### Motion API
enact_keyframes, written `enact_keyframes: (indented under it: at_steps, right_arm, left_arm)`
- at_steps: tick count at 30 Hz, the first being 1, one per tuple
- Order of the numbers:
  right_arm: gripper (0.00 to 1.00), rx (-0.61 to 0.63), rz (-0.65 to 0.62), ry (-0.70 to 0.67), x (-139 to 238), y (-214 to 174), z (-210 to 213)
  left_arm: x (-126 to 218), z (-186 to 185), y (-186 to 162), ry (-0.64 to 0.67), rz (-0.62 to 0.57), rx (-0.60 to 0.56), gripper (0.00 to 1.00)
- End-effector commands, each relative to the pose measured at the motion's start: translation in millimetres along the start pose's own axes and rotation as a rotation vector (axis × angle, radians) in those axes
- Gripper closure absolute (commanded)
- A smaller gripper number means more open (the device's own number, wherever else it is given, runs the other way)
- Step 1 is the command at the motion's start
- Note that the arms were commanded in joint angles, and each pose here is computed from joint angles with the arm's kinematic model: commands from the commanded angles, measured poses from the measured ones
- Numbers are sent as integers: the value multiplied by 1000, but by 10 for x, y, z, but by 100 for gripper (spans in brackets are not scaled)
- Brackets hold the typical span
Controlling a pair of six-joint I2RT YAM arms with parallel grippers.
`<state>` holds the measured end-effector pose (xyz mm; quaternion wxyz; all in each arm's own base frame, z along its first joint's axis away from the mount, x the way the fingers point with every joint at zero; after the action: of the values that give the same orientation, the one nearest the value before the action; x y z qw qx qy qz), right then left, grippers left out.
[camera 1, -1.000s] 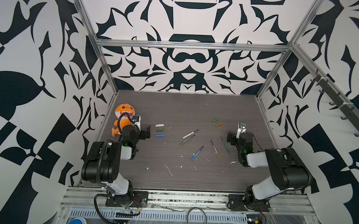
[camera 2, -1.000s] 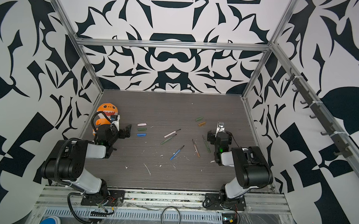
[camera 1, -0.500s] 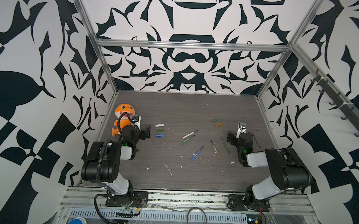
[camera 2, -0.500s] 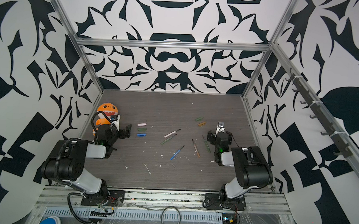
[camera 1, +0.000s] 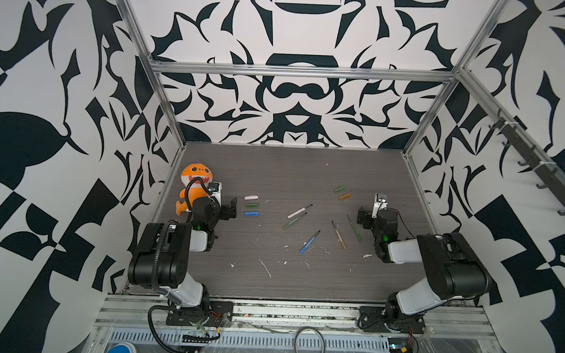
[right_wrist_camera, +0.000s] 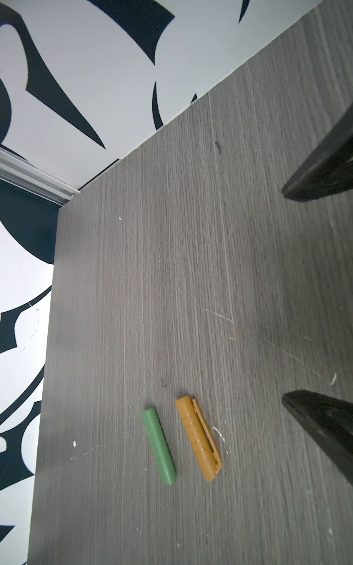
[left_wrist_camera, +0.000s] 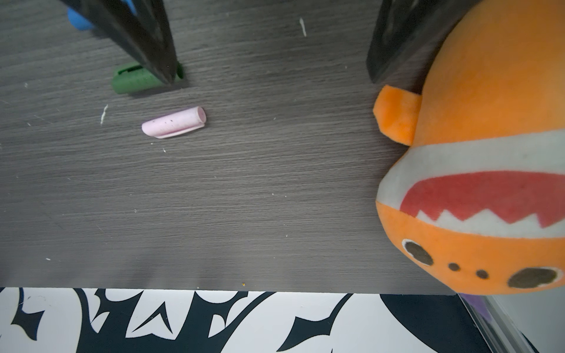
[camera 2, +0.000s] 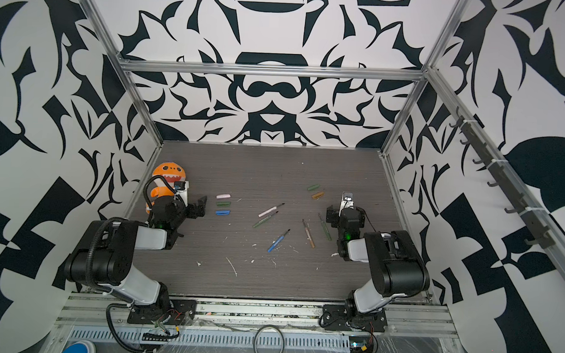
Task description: Insert the pens into the pen caps
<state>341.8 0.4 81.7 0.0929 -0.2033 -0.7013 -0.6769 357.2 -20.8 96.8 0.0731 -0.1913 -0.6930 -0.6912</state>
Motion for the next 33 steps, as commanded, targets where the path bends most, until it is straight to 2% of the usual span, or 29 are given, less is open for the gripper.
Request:
enact_keyframes:
  at_steps: [1, 6, 14, 16, 18, 21, 24, 26, 28, 29, 30, 32, 33]
  right_arm:
    - [0, -20, -53, -4, -1, 144, 0]
    - [0, 6, -47, 48, -9, 146, 72]
    - [0, 6, -43, 48, -11, 144, 75]
    - [0, -11, -50, 10, -6, 179, 21]
    - [0, -34, -29, -43, 16, 282, -50]
    - [0, -21, 52, -95, 39, 663, -83]
    - [0, -46, 127, -120, 171, 1216, -46]
    - [0, -140, 197, -114, 292, 1471, -44]
    - [0, -264, 202, -91, 365, 1694, -28]
    - [0, -324, 197, -103, 389, 1721, -58]
    - [1, -376, 195, -62, 400, 1732, -53]
    - [26, -422, 214, 34, 430, 1778, 20]
    - [33, -422, 222, 56, 438, 1794, 45]
  left_arm:
    - [20, -20, 37, -9, -18, 1, 1]
    - [19, -17, 39, -8, -18, 1, 1]
    - [19, -18, 37, -8, -17, 1, 1]
    - [37, -18, 68, -6, -36, -3, 1]
    - [163, -45, 242, -13, -56, -12, 1]
    - [294, -55, 586, -9, -33, -11, 1]
    - [590, -166, 1168, -13, -93, 5, 1]
    - [808, -213, 1517, -8, -139, 72, 1]
    - [1051, -188, 1821, 12, -180, 257, 1]
    - [1192, -127, 1923, 57, -186, 400, 1]
    - [1293, -97, 1957, 82, -186, 483, 1]
    - [1413, -116, 2134, 47, -283, 488, 1]
    - [1444, -128, 2231, 12, -343, 499, 0]
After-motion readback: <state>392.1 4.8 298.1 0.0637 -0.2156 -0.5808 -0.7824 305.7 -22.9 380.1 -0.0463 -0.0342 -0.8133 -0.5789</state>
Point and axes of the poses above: each gripper's point midway between its finger pads, its own x axis back along the fingers, its own z axis along the line the jaws close on, y = z × x, the point moved 4 cm from there along x, back along the fingers, and after that the axes turned 2 degrees about -x, right-handed, at the moved point
